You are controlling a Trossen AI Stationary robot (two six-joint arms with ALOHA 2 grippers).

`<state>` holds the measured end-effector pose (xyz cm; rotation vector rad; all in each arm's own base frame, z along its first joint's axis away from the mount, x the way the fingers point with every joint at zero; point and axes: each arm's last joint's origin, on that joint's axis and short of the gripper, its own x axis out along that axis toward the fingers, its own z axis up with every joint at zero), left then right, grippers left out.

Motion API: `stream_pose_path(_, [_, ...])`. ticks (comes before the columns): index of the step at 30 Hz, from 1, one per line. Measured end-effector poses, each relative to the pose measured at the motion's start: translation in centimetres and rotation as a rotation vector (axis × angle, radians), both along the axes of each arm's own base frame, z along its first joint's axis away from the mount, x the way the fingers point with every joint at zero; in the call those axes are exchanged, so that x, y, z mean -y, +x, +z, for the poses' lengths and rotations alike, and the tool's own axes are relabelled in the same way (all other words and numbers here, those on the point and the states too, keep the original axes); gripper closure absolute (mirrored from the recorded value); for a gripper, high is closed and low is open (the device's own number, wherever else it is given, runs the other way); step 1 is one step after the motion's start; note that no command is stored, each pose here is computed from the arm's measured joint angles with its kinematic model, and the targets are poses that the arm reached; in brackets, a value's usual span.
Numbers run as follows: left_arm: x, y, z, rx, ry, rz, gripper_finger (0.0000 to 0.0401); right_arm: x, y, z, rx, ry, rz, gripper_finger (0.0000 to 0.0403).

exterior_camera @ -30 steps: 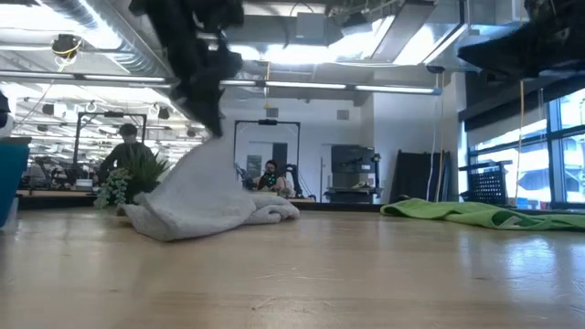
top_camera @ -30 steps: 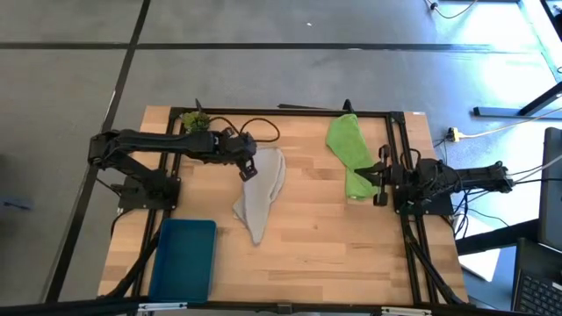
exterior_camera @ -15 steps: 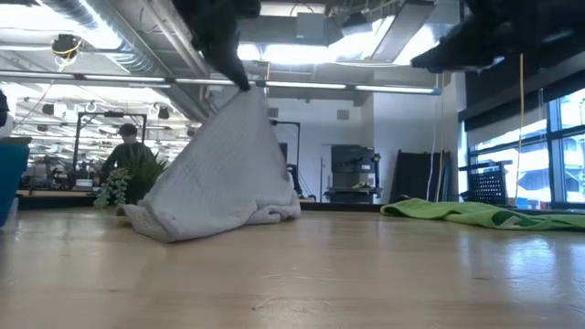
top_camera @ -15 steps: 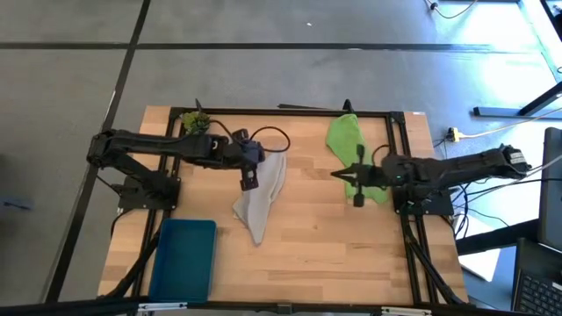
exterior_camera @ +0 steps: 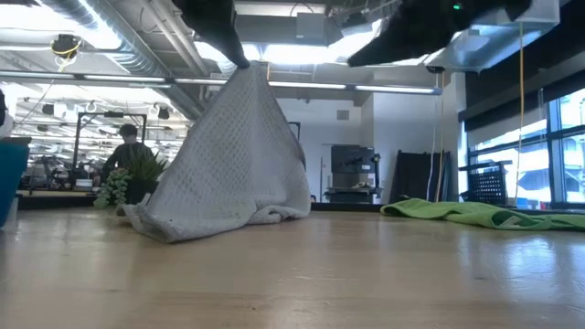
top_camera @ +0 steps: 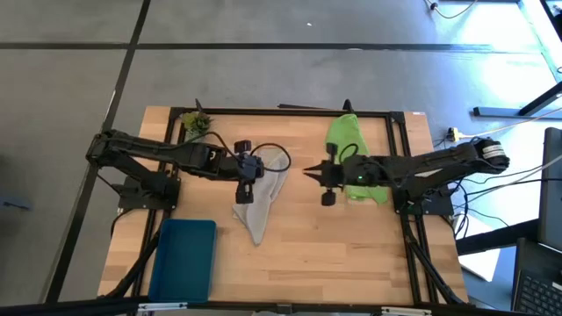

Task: Roll microfiber towels into tight, uniform cylinder then place into a basket
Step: Roll the gray towel

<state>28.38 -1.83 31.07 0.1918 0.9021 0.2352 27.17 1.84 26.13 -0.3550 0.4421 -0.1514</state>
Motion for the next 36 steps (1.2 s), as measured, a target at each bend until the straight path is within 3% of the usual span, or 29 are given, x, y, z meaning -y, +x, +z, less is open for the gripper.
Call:
stream_pose_path(11, [1.7,-0.1,0.0,0.007,0.008,-0.053,0.0401,0.4,5.7,-1.6,-0.09,0.001,-0.008,0.0277])
stream_pose_path(19, [2.1,-0.2,0.1,0.009,0.008,-0.066,0.0401,1.4,8.8,-2.9,-0.142,-0.067,-0.006,0.028])
stream_pose_path(28, [2.0,-0.2,0.1,0.009,0.008,-0.065,0.0401,2.7,10.4,-3.2,-0.156,-0.113,-0.013,0.0281])
stream_pose_path(36, [2.0,-0.2,0.1,0.008,0.008,-0.065,0.0401,3.7,10.6,-3.6,-0.172,-0.061,0.131,0.0281])
